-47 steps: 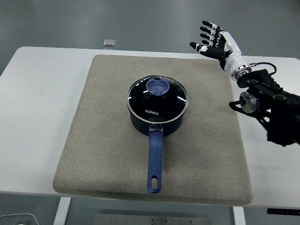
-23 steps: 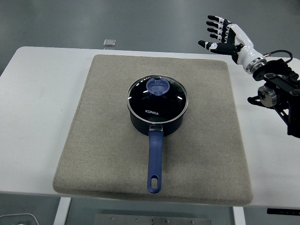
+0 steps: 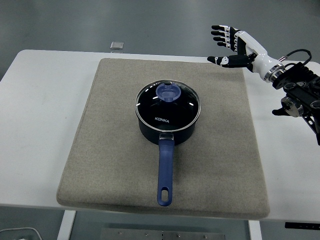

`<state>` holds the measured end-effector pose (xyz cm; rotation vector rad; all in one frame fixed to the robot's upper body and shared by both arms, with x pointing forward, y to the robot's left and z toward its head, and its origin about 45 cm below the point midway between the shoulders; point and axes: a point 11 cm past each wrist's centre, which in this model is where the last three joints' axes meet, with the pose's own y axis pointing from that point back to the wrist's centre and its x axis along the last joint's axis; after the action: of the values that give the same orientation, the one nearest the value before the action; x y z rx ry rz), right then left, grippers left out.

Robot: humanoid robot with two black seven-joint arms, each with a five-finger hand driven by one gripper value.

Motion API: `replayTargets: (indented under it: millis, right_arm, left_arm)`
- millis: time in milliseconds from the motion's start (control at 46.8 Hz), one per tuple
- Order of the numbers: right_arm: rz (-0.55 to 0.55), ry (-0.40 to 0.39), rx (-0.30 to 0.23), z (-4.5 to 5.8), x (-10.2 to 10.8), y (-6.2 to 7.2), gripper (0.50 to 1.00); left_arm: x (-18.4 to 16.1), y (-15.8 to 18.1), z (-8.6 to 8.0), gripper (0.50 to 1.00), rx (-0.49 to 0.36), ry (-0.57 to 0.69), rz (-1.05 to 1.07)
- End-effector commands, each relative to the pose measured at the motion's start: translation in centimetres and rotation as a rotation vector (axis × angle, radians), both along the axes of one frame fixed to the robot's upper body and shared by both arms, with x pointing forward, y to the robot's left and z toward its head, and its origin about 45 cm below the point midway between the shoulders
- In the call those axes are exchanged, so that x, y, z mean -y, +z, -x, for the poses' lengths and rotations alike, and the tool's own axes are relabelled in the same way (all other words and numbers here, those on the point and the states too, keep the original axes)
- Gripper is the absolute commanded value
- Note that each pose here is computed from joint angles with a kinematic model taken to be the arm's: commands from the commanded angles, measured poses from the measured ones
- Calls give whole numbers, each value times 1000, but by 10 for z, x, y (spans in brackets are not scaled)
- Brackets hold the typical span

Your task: Lift the pot lid and place it to the right of the pot.

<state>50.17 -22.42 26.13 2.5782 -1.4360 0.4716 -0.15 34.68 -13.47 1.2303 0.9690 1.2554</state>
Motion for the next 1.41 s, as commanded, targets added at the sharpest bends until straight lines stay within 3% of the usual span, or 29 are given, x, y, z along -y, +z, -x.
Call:
replayTargets:
  millis: [0, 85, 385, 556, 748, 897, 1132, 1282, 1389]
  right_arm:
    - [27, 23, 9, 0, -3, 2, 901]
    - [37, 44, 38, 1, -3, 6, 901]
    - [127, 185, 63, 5, -21, 23, 901]
    - [198, 274, 97, 6, -30, 46, 901]
    - [336, 403, 173, 14, -48, 74, 897]
    - [414, 465, 250, 17, -61, 104, 897]
    - [494, 538, 308, 23, -76, 130, 897]
    - [582, 606, 357, 32, -91, 132, 895]
    - [632, 631, 401, 35, -100, 142, 893]
  left_arm:
    - [0, 0, 0, 1000, 0, 0, 0]
    - [0, 0, 0, 1000, 0, 0, 0]
    - [0, 0, 0, 1000, 2, 1, 0]
    - [0, 0, 0, 1000, 0, 1, 0]
    - [0, 0, 0, 1000, 0, 0, 0]
    - [0, 0, 0, 1000, 0, 0, 0]
    - [0, 0, 0, 1000, 0, 0, 0]
    - [0, 0, 0, 1000, 0, 0, 0]
    - [0, 0, 0, 1000, 0, 0, 0]
